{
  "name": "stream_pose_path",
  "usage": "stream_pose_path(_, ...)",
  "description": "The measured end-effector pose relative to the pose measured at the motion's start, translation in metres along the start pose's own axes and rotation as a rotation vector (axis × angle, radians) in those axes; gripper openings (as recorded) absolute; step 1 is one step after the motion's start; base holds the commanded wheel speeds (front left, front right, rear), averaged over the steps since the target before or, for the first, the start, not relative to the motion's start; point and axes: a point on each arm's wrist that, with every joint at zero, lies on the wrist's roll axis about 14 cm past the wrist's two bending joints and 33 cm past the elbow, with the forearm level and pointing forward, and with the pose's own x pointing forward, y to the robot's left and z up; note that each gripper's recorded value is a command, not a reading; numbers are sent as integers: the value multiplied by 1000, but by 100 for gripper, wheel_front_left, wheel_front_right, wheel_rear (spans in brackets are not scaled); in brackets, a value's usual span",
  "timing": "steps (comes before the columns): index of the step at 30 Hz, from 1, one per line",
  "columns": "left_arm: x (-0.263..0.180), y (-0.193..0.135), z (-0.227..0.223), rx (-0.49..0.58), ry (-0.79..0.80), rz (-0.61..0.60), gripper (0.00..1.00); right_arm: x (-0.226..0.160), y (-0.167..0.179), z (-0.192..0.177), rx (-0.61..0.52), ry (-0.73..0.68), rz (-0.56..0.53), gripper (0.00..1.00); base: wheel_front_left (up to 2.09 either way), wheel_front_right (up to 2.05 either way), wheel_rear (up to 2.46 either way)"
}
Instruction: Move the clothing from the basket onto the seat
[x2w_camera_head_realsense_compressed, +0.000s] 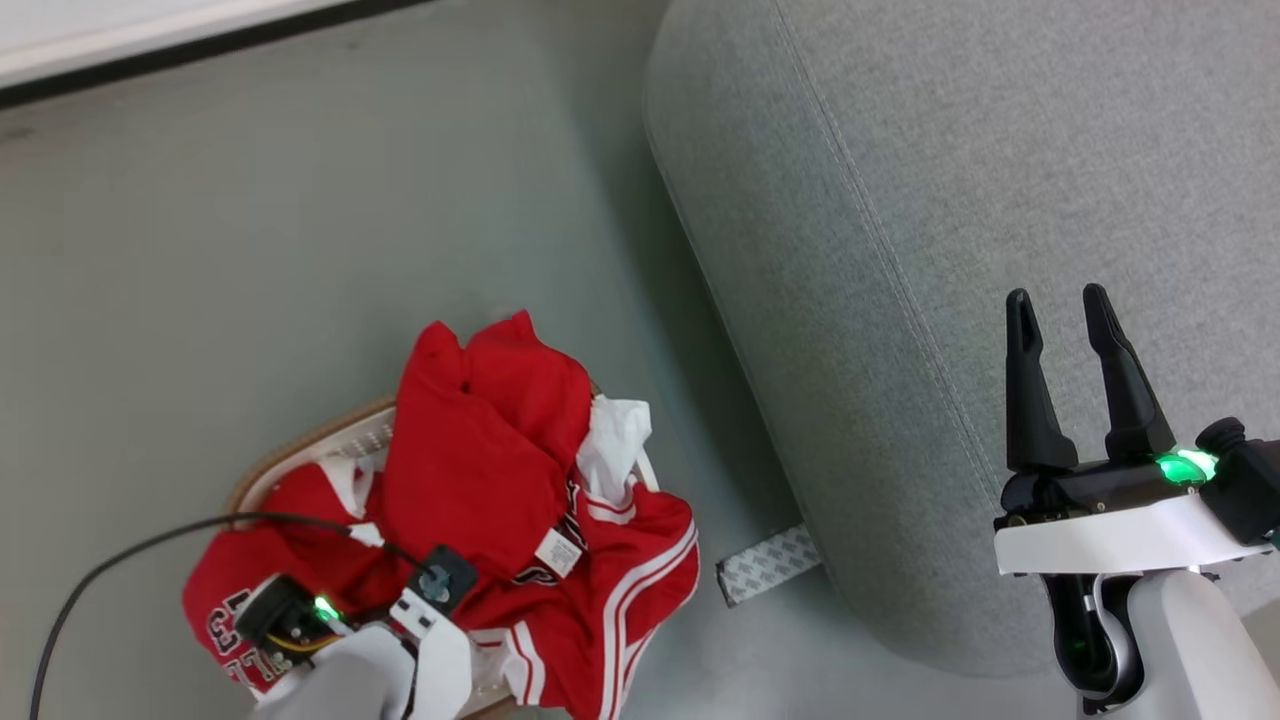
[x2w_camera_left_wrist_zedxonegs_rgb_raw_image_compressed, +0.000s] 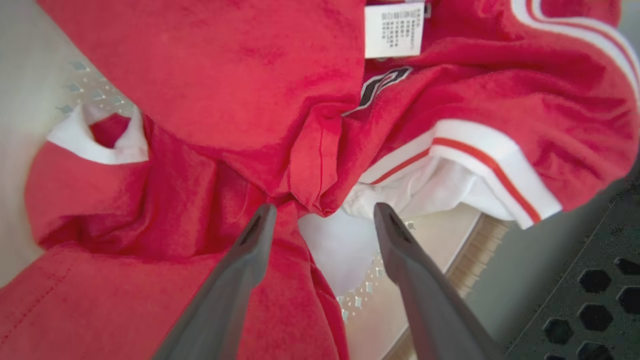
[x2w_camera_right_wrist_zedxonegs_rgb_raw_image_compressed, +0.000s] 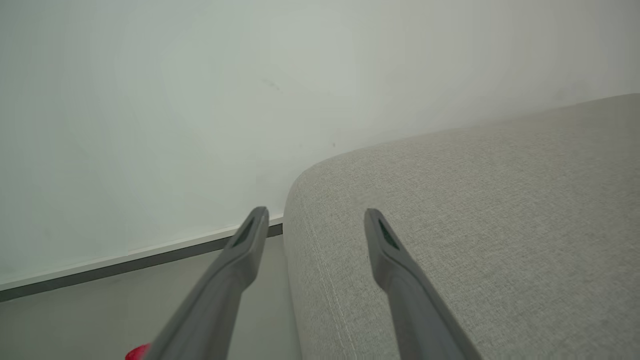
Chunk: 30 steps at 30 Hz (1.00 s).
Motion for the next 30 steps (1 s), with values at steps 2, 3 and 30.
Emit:
stream_pose_path(2,7,1,-5,37,40,-15,100,0,-4,-5,-5,14,-11,100,0,0,0)
stream_pose_path(3,10,1,-8,59,59,-23,100,0,-5,-7,-4,21,-16,100,0,0,0)
stream_pose_path(30,56,35,-80,305,383,-89,0,12,-27,-44,-23,118,-74,100,0,0,0)
